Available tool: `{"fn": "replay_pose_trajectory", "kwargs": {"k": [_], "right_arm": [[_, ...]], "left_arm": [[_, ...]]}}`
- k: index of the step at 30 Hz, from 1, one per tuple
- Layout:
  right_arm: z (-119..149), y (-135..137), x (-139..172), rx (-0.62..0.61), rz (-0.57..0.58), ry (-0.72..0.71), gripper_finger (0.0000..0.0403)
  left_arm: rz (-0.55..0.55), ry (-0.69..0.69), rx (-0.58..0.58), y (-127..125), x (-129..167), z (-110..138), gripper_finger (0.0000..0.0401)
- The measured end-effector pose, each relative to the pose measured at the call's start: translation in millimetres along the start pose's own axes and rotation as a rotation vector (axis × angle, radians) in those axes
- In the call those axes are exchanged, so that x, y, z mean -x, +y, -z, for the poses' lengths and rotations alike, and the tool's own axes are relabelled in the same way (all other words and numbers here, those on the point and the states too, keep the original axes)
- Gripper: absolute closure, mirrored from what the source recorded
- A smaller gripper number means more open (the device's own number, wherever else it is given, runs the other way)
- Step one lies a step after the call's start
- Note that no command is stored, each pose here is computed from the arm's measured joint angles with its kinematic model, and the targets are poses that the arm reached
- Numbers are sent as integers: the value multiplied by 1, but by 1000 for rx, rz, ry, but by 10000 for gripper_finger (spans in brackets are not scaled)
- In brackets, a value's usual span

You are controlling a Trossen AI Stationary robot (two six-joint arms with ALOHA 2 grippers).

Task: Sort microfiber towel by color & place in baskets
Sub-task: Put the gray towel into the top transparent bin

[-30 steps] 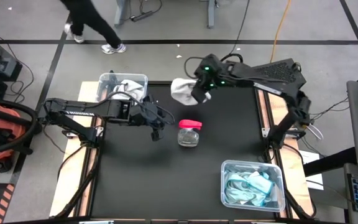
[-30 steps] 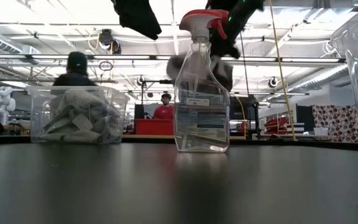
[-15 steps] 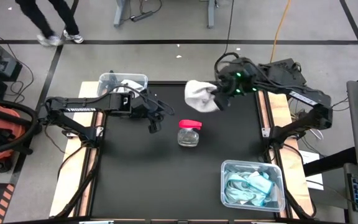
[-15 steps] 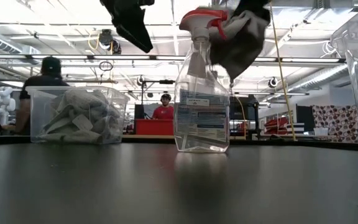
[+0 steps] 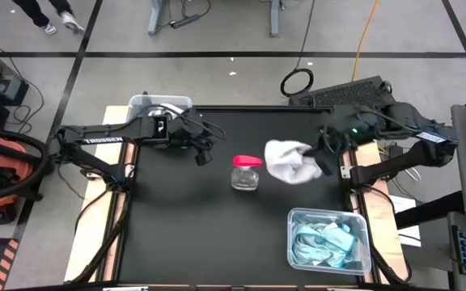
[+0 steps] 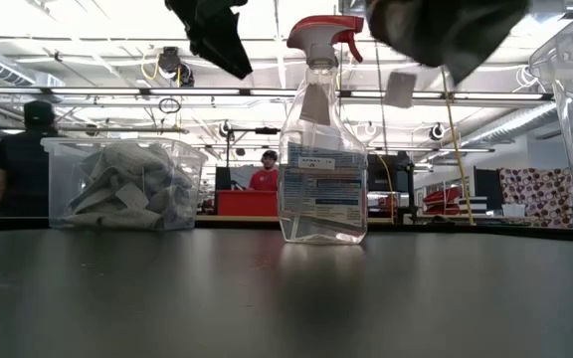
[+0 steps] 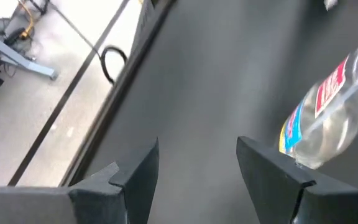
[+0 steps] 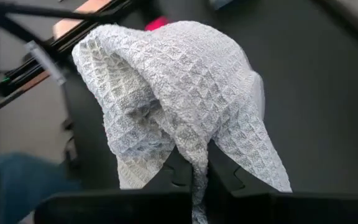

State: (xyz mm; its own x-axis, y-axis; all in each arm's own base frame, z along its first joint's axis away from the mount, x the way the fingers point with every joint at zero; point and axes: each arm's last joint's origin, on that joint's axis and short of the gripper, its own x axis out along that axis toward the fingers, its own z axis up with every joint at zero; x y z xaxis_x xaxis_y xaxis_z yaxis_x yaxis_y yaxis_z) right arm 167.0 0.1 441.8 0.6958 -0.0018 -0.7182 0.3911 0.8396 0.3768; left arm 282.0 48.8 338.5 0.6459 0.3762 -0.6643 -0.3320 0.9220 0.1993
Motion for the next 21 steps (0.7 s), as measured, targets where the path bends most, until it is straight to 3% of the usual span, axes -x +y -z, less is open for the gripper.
{"fn": "replay_pose_trajectory", "kwargs": {"k": [5, 13, 21], "right_arm": [[19, 16, 9, -47, -83, 67, 402], [41, 42, 8, 5, -172, 177, 402], [70, 72, 4, 51, -230, 327, 402]], "left_arm": [[12, -119, 38, 8, 21, -7, 180], [-2, -392, 46, 19, 61, -23, 180], [22, -364, 24, 19, 62, -19, 180]]}}
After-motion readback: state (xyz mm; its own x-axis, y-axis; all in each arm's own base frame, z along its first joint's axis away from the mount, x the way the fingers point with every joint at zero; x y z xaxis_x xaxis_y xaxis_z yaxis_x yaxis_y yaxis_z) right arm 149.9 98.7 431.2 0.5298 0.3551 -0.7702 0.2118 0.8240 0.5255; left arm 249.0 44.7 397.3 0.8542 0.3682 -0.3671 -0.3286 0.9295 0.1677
